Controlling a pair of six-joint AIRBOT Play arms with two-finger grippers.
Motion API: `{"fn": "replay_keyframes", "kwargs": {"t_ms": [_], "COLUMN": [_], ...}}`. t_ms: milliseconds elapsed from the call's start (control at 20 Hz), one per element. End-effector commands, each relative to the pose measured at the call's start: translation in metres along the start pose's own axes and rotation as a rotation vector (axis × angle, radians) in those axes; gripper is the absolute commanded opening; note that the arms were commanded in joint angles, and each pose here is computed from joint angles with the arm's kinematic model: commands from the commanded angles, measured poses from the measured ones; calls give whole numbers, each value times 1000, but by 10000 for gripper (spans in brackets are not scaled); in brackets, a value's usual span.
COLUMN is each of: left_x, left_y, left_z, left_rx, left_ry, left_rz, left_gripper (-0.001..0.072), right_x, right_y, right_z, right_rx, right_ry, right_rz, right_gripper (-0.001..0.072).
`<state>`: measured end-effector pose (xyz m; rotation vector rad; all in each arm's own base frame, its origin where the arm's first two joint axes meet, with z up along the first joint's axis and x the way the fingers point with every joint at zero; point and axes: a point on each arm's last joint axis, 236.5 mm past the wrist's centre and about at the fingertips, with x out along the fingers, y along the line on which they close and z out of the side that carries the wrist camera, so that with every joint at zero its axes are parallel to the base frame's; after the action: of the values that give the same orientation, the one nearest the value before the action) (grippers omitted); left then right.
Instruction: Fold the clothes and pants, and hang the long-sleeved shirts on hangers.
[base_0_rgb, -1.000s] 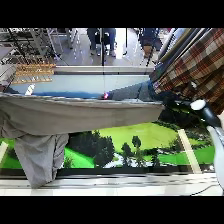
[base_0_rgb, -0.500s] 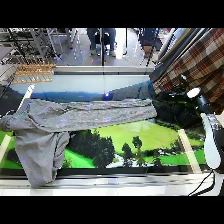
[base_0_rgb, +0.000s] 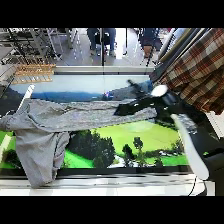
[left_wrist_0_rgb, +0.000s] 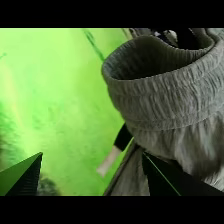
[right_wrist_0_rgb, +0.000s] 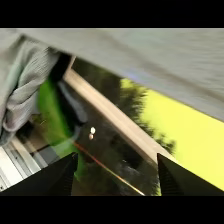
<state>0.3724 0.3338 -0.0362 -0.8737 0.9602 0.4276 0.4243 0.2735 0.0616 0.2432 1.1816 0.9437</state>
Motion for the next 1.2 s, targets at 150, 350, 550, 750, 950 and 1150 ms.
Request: {"fn": "replay_keyframes", "kwargs": {"t_ms": [150,350,550,750,950,1150], "left_x": [39,64,78,79,78,60], "left_y": [-46,-72,-86,-89,-91,-103], "left_z": [24,26,23,23,16,4], "left_rx": [-127,-141,-120,-117,-114,5], "left_ry": [-97,-119,-124,-126,-92,-51], "left_rz": [-193,-231,-228,-229,-240,-265], "left_gripper": [714,714,690,328,44,17], "right_x": [155,227,273,313,319,233], "right_y": [80,115,137,144,141,75], "right_z": [-35,-63,-61,-58,-53,-52], "right_rx": [44,163,167,234,249,-48], "right_ry": [89,130,132,145,121,256], "right_rz": [21,150,219,241,229,-123], "right_gripper": [586,586,585,573,107,24]}}
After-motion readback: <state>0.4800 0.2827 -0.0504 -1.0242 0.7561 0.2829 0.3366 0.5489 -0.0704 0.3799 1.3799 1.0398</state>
